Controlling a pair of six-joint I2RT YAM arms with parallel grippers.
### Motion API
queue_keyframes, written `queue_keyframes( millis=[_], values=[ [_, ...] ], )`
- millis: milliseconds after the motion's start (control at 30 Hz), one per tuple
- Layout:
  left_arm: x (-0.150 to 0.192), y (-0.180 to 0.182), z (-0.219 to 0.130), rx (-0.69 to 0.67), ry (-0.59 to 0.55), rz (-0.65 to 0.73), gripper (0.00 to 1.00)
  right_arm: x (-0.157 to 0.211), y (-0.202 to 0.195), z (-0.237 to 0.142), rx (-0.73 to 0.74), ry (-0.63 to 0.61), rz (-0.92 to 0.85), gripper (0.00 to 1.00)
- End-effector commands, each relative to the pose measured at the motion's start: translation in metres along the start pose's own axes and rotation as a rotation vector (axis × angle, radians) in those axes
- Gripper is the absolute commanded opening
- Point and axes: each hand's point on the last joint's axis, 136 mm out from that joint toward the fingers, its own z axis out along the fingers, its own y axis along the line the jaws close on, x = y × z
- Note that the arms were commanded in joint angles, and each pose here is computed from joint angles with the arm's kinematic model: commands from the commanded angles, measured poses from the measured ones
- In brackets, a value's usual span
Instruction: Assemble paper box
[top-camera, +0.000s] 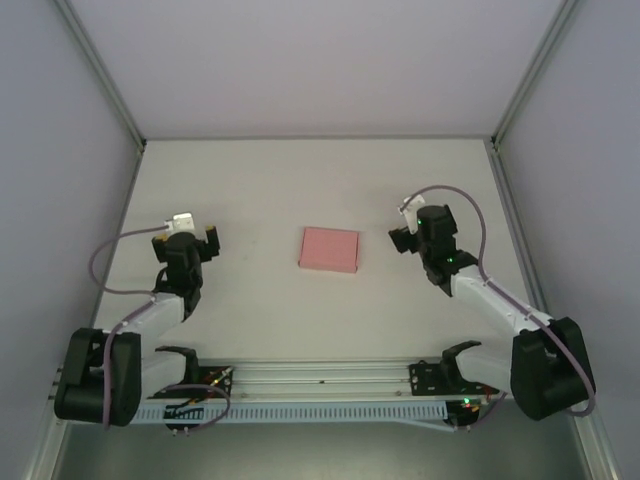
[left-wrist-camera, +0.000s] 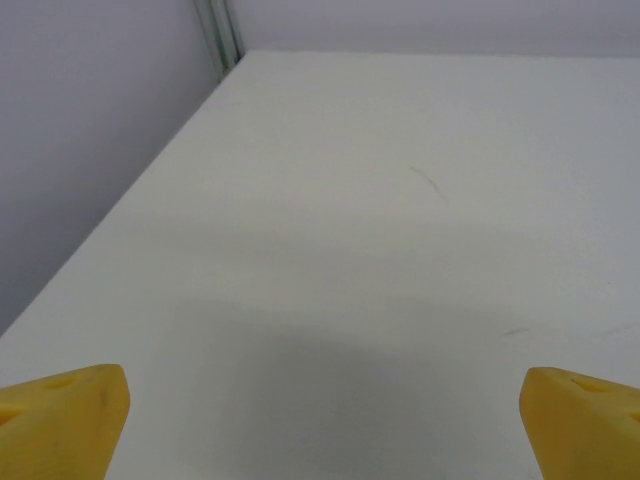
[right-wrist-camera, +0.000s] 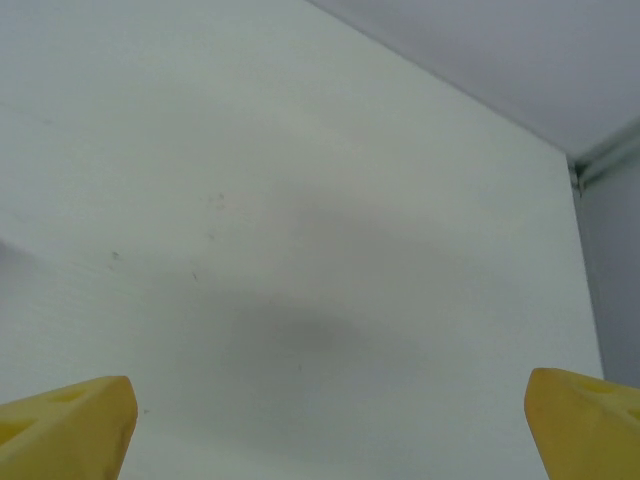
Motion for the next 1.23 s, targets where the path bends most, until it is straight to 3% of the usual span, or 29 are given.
queue_keyframes(
  millis=[0, 100, 333, 367, 433, 500, 567, 600, 667, 767, 1200],
  values=[
    [-0.030, 0.003, 0.002, 0.023, -0.189, -0.032, 1.00, -0.008, -0.022, 0.008, 0.072, -0.191, 0.230, 1.00],
    [-0.026, -0.009, 0.008, 0.097, -0.203, -0.001, 1.00, 0.006, -0.035, 0.017, 0.121, -0.260, 0.338, 1.00],
    [-0.016, -0.006, 0.020, 0.131, -0.273, -0.002, 1.00, 0.026, -0.037, 0.036, 0.132, -0.237, 0.344, 1.00],
    [-0.009, -0.008, 0.026, 0.154, -0.200, -0.007, 1.00, 0.028, -0.041, 0.037, 0.114, -0.242, 0.373, 1.00],
    [-0.011, -0.009, 0.031, 0.171, -0.215, -0.010, 1.00, 0.047, -0.057, 0.041, 0.140, -0.247, 0.488, 1.00],
    [-0.008, -0.010, 0.035, 0.173, -0.183, -0.002, 1.00, 0.050, -0.078, 0.041, 0.190, -0.372, 0.596, 1.00],
    [-0.008, -0.011, 0.035, 0.172, -0.181, -0.001, 1.00, 0.060, -0.077, 0.048, 0.160, -0.211, 0.593, 1.00],
    [-0.008, -0.010, 0.035, 0.169, -0.184, 0.000, 1.00, 0.058, -0.079, 0.054, 0.171, -0.199, 0.595, 1.00],
    [-0.008, -0.011, 0.035, 0.169, -0.180, 0.006, 1.00, 0.044, -0.060, 0.054, 0.073, -0.288, 0.515, 1.00],
    [-0.008, -0.016, 0.037, 0.169, -0.175, 0.029, 1.00, 0.049, -0.060, 0.058, 0.065, -0.214, 0.522, 1.00],
    [-0.009, -0.018, 0.037, 0.177, -0.176, 0.033, 1.00, 0.049, -0.064, 0.057, 0.090, -0.227, 0.532, 1.00]
  ],
)
